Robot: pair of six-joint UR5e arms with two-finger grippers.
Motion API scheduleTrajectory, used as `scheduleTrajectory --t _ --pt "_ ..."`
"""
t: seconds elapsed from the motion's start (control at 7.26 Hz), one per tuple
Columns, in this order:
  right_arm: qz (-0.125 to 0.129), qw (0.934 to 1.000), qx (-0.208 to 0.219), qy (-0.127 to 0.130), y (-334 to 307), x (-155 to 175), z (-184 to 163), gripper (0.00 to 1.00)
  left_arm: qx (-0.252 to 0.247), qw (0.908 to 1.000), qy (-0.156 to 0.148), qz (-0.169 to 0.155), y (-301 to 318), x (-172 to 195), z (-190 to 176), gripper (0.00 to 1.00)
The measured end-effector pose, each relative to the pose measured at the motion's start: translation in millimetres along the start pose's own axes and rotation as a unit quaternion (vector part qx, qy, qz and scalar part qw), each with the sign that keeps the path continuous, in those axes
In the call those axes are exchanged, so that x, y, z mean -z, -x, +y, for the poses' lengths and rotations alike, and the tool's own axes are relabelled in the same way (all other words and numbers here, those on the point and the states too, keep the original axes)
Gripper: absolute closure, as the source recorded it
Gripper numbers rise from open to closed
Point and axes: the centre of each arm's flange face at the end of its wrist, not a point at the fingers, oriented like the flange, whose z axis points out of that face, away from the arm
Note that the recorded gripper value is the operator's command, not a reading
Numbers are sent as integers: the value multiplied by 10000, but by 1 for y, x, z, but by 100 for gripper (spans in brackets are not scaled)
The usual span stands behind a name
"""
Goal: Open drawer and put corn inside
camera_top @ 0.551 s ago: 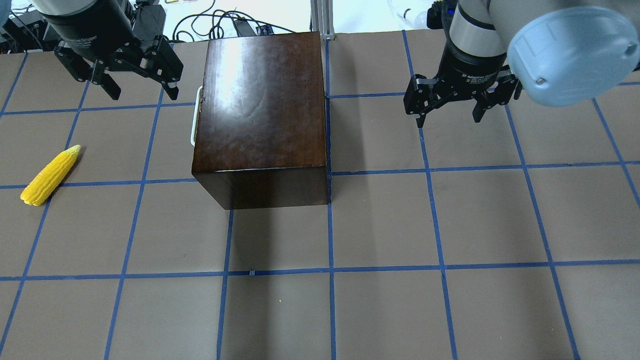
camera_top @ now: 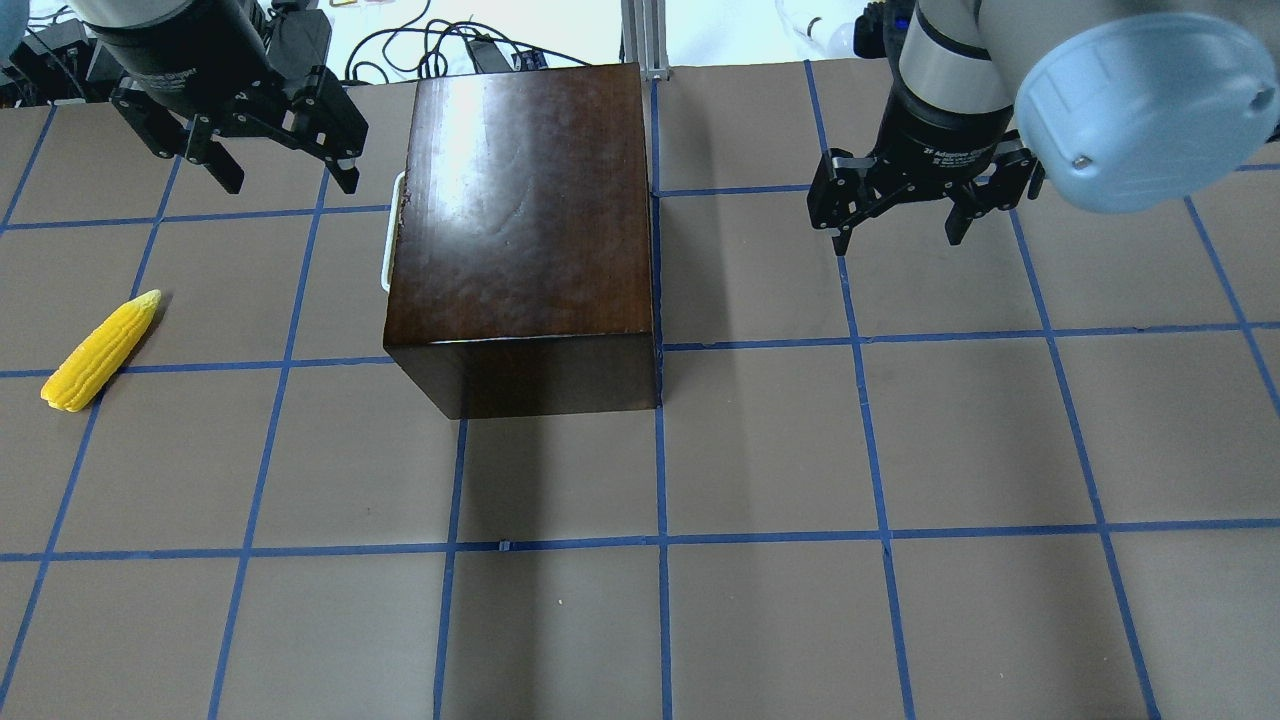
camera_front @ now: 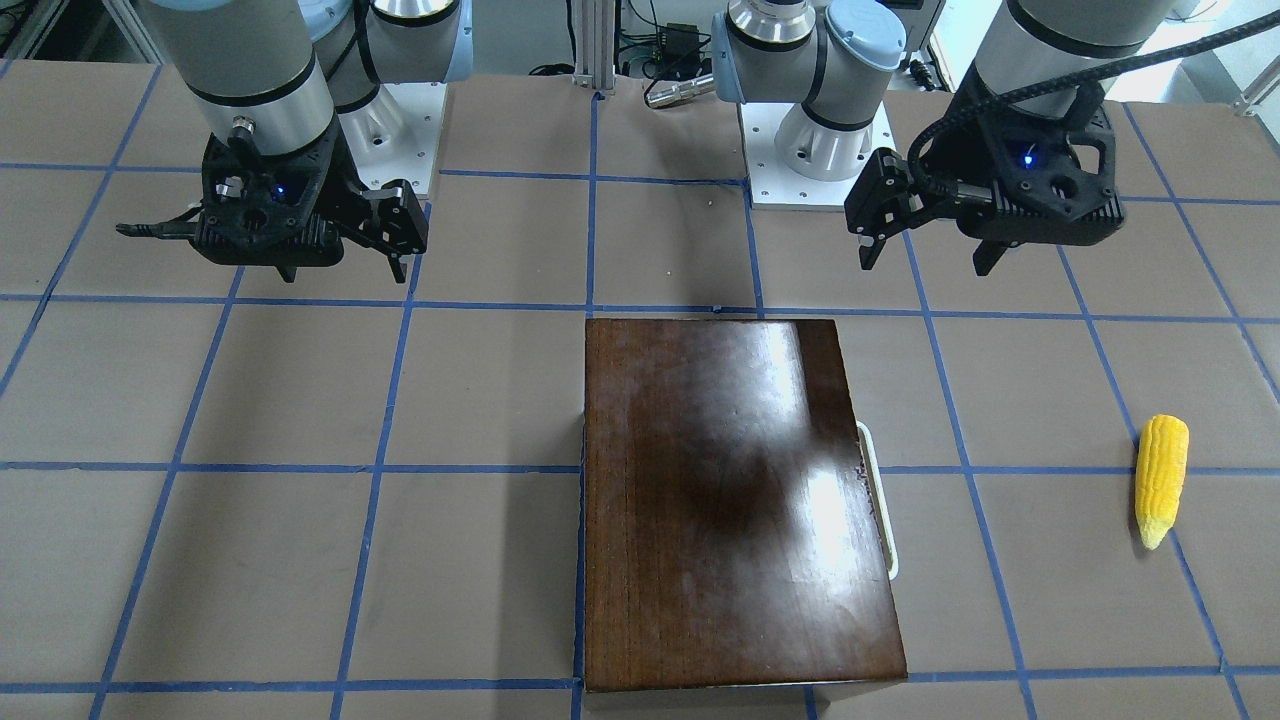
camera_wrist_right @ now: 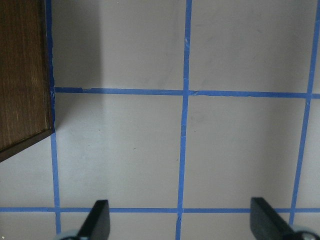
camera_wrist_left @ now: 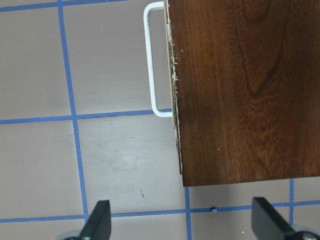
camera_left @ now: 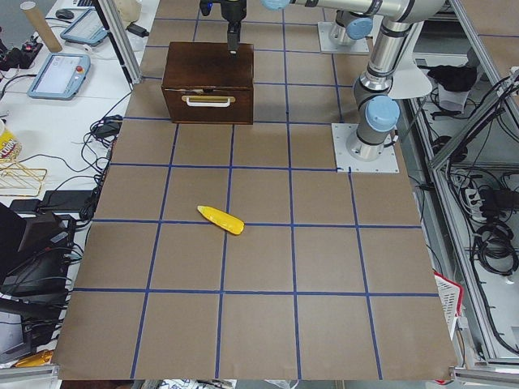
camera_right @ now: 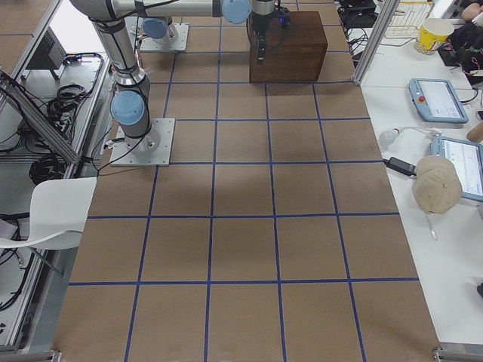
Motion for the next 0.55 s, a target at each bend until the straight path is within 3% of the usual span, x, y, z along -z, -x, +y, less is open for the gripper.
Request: scheduleTrajectory --t 0.55 --pt "0 10000 0 0 0 0 0 0 0 10000 -25 4 0 -2 -3 0"
